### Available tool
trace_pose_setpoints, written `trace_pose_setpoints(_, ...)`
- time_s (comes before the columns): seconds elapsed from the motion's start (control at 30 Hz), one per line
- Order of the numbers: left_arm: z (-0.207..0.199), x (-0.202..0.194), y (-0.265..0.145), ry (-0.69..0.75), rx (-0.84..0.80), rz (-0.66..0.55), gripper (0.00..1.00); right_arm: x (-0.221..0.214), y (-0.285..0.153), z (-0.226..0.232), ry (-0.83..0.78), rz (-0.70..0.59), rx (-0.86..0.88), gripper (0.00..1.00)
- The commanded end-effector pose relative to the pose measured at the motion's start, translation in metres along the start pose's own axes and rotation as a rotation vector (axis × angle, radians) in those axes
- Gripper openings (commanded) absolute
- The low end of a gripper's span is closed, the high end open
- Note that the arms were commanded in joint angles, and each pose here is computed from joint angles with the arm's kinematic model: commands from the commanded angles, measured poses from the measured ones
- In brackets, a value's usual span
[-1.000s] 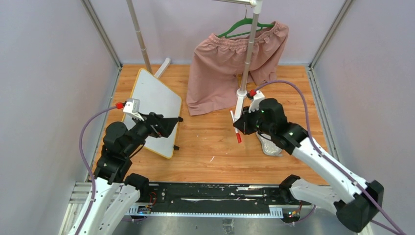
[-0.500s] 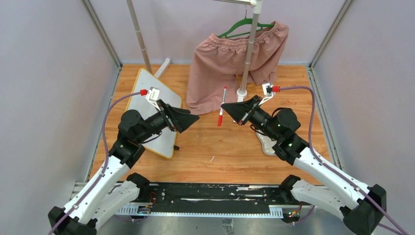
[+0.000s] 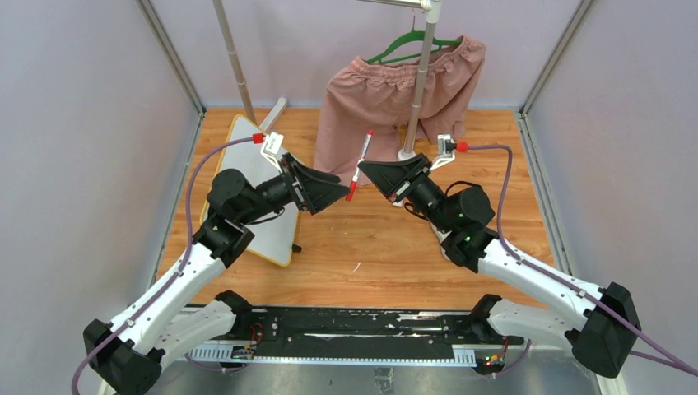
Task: Write a sentence on the whiteboard
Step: Open the whiteboard marker at the center of the board.
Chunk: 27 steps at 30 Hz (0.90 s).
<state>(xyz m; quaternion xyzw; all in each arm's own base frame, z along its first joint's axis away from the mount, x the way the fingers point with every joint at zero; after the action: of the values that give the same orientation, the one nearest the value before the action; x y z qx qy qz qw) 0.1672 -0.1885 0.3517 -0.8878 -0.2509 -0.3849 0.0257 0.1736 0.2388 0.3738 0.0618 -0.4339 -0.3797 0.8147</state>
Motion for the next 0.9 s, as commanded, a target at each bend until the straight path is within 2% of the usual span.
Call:
trace_pose_setpoints(0.0, -0.025, 0.008, 0.006, 0.035, -0.119, 0.020, 0.85, 0.016, 0.010, 0.027, 0.038, -0.083, 0.097, 0.00)
trace_pose_setpoints(0.27, -0.030, 0.005, 0.004, 0.049, -0.142, 0.016, 0.59, 0.013, 0.011, 0.029, 0.051, -0.080, 0.101, 0.00)
trace_pose_setpoints(0.37, -0.030, 0.003, 0.005, 0.046, -0.150, 0.029, 0.55, 0.011, 0.011, 0.029, 0.060, -0.079, 0.105, 0.00)
trace_pose_setpoints(0.7, -0.032, 0.000, 0.005, 0.053, -0.166, 0.031, 0.30, 0.006, 0.013, 0.029, 0.059, -0.066, 0.100, 0.00)
trace_pose_setpoints(0.87, -0.032, -0.002, 0.004, 0.056, -0.172, 0.042, 0.27, 0.006, 0.014, 0.030, 0.055, -0.071, 0.104, 0.00)
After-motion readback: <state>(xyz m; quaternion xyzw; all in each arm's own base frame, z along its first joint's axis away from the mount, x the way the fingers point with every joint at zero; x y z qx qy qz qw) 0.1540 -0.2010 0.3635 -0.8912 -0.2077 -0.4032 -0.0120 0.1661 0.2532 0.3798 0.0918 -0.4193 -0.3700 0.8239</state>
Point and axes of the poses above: each gripper's point midway between its finger pads, its own y axis out along the fingers, its own z axis along the line the jaws close on, x = y × z, the point moved 8 cm from there along -y, back along the fingers, and after that the axes turned 4 degrees about -y, right-handed, at the moved point
